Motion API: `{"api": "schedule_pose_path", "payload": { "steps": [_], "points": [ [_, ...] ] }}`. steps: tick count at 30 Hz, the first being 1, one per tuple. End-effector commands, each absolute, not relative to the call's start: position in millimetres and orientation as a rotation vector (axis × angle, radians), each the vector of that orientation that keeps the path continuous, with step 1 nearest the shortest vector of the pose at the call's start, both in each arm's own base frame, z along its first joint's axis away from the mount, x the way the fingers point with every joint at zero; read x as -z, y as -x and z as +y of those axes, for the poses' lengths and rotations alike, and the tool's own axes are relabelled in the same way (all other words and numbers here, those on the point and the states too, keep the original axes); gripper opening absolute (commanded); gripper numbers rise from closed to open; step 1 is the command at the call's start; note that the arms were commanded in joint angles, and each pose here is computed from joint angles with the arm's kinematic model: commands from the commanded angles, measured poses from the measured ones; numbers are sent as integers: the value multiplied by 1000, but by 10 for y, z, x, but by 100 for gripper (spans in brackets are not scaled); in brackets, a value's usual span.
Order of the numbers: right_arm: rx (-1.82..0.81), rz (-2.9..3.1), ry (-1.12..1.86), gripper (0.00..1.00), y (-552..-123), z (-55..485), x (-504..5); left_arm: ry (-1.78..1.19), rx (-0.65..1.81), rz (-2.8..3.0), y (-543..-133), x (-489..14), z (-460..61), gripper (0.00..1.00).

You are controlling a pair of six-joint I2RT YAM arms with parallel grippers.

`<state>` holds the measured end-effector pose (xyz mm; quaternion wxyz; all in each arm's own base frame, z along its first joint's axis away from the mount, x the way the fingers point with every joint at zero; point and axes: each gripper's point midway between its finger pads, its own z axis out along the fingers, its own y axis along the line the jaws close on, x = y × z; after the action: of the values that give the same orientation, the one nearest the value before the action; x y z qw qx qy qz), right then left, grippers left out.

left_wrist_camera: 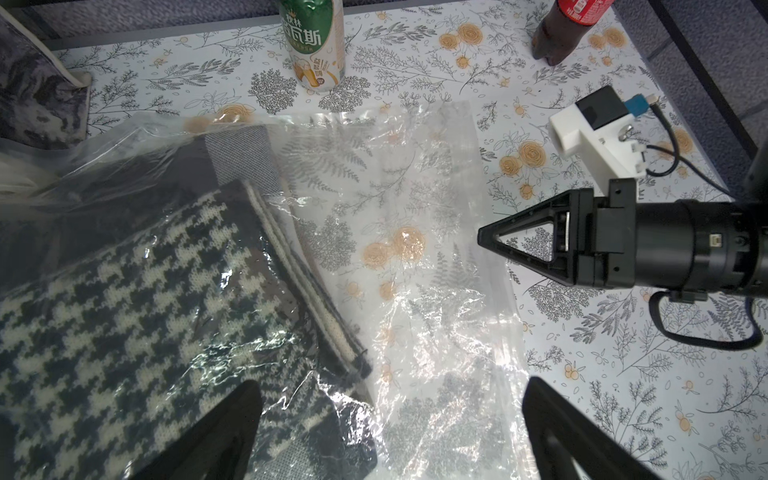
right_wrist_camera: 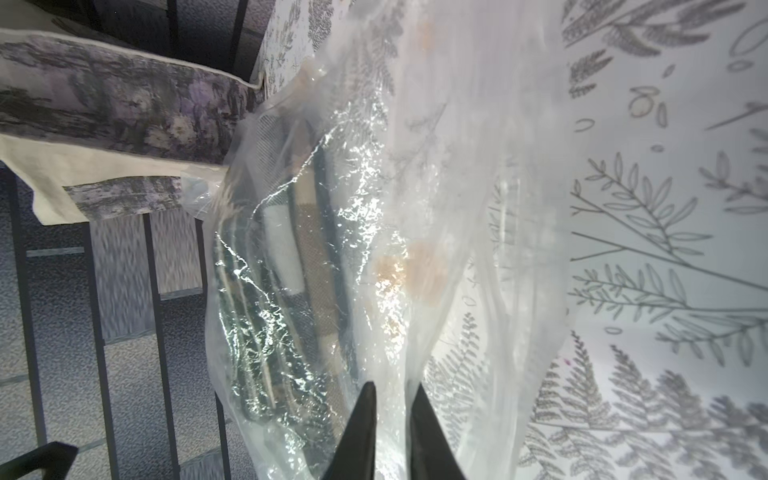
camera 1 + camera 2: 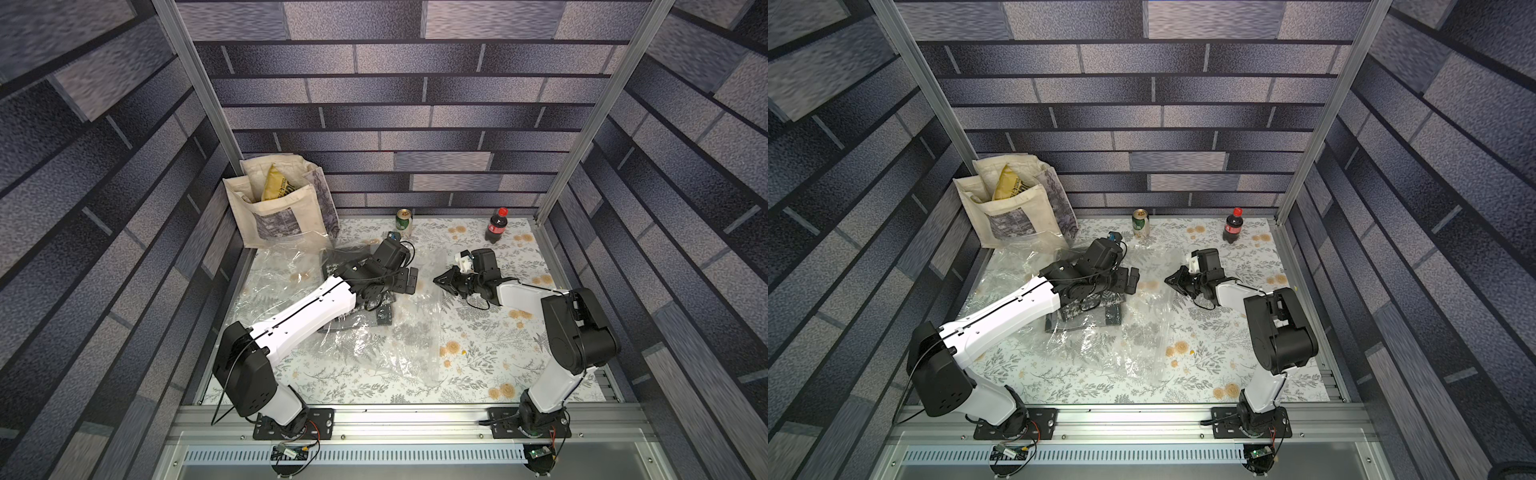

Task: Take the scarf out of the vacuum bag
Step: Open the vacuum bag at the center of the board.

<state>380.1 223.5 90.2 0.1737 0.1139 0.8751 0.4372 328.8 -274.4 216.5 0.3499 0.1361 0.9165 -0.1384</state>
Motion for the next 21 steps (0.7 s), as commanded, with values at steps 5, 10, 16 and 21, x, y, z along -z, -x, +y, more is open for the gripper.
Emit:
{"api": "schedule_pose_path", "payload": {
  "steps": [5,10,16,21],
  "points": [
    [-1279,2487,-308,2,-3865,2338,-978,-410,495,2355,-3147,-2222,-2935,100],
    [-1293,2478,-305,0,-3892,2377,-1048,-554,587,2359,-2926,-2155,-3193,100],
    [-1374,2427,-256,0,-3902,2489,-1348,-598,577,2397,-2856,-2018,-3274,100],
    [-1415,2381,-218,0,-3873,2585,-1668,-554,623,2377,-2871,-2017,-3349,100]
  ]
}}
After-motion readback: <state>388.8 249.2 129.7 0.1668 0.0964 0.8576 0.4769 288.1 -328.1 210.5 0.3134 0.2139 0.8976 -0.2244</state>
